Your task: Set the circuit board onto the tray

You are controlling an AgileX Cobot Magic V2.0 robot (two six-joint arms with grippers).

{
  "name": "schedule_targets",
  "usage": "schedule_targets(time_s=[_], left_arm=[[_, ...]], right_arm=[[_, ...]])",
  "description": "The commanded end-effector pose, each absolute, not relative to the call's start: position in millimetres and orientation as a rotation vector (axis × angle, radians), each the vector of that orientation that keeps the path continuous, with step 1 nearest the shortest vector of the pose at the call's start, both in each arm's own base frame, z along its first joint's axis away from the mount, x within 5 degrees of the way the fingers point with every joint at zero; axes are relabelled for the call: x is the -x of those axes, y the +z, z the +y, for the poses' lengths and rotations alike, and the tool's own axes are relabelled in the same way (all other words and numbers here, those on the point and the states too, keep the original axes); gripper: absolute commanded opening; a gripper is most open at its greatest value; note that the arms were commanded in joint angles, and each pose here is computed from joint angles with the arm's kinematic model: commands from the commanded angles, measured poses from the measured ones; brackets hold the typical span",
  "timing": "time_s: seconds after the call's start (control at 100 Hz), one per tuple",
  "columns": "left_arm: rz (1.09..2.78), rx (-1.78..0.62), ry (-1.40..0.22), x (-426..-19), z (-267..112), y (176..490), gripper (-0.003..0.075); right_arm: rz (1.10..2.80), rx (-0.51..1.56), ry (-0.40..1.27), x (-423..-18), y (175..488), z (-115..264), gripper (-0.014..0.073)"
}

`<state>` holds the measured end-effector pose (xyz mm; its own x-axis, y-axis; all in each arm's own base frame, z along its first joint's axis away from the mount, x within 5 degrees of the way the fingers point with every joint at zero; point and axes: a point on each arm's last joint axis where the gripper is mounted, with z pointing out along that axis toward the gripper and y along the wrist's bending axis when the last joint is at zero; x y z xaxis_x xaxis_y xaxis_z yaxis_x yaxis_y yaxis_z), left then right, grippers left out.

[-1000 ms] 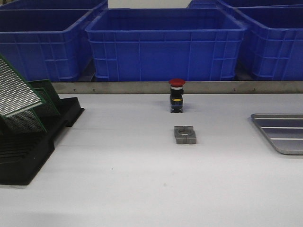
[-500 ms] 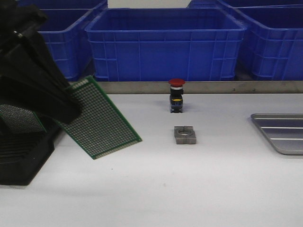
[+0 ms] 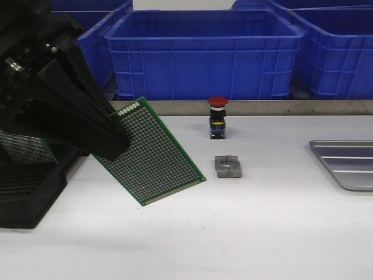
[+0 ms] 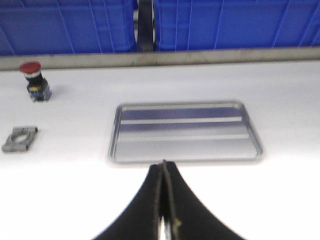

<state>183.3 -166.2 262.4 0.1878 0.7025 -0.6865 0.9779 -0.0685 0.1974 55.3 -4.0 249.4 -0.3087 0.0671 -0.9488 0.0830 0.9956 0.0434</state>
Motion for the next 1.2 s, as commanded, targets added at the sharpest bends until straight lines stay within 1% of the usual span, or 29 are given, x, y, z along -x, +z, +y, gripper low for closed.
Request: schedule_targets(time_s=[0.0,0.06,0.11,0.16,0.23,0.3,0.33,0.35,0.4,0.42,0.47,0.54,0.62,0.71,0.92,1.05,1.19], left_arm=[[1.550,-1.759,-0.587,-182,-170,278,-0.0020],[1.550,-1.759,-0.587,-182,-170,278,-0.0020],[1.550,-1.759,-0.587,-182,-170,278,-0.0020],[1.550,-1.759,-0.587,-182,-170,278,-0.0020],[1.550,-1.759,-0.587,-182,-170,278,-0.0020],[1.550,-1.759,-0.587,-182,-170,278,-0.0020],[1.550,-1.759,-0.587,-182,-170,278,-0.0020],[1.550,-1.759,-0.587,-182,-170,278,-0.0020],[1.550,-1.759,-0.587,-182,-170,278,-0.0020],[1.550,-1.759,-0.587,-182,-170,278,-0.0020],[1.550,-1.759,-0.587,-182,-170,278,-0.0020],[1.549,-1.761,-0.588,-182,-170,278,-0.0020],[1.549,-1.761,-0.588,-182,-170,278,-0.0020],[1.549,-1.761,-0.588,-182,-170,278,-0.0020],[1.550,-1.754,-0.595,-182,-171,278,-0.0020],[1.551,-1.752,-0.596,-182,-171,278,-0.0020],[1.551,-1.752,-0.596,-182,-171,278,-0.0020]], right_arm=[[1.953,-0.124,0.010,-64,270,-3,-0.0063],[2.025,-0.124,0.025,-72,275,-3,-0.0063],[2.060,-0.080,0.034,-78,278,-1,-0.0062],[2.060,-0.033,0.059,-83,283,3,-0.0053],[2.041,0.046,0.109,-88,289,9,-0.0010],[2.021,0.122,0.174,-92,293,18,0.0087],[2.015,0.155,0.201,-93,294,21,0.0155],[2.008,0.180,0.216,-93,295,24,0.0183],[1.993,0.228,0.262,-95,296,30,0.0301],[1.994,0.249,0.278,-96,296,33,0.0330],[1.994,0.295,0.318,-98,297,39,0.0432],[1.997,0.359,0.362,-102,295,49,0.0510],[2.008,0.433,0.401,-108,292,60,0.0525],[1.972,0.515,0.446,-113,291,75,0.0525],[1.810,0.712,0.516,-125,288,117,0.0525],[1.771,0.805,0.560,-128,277,144,0.0522],[1.752,0.948,0.552,-128,264,169,0.0491]])
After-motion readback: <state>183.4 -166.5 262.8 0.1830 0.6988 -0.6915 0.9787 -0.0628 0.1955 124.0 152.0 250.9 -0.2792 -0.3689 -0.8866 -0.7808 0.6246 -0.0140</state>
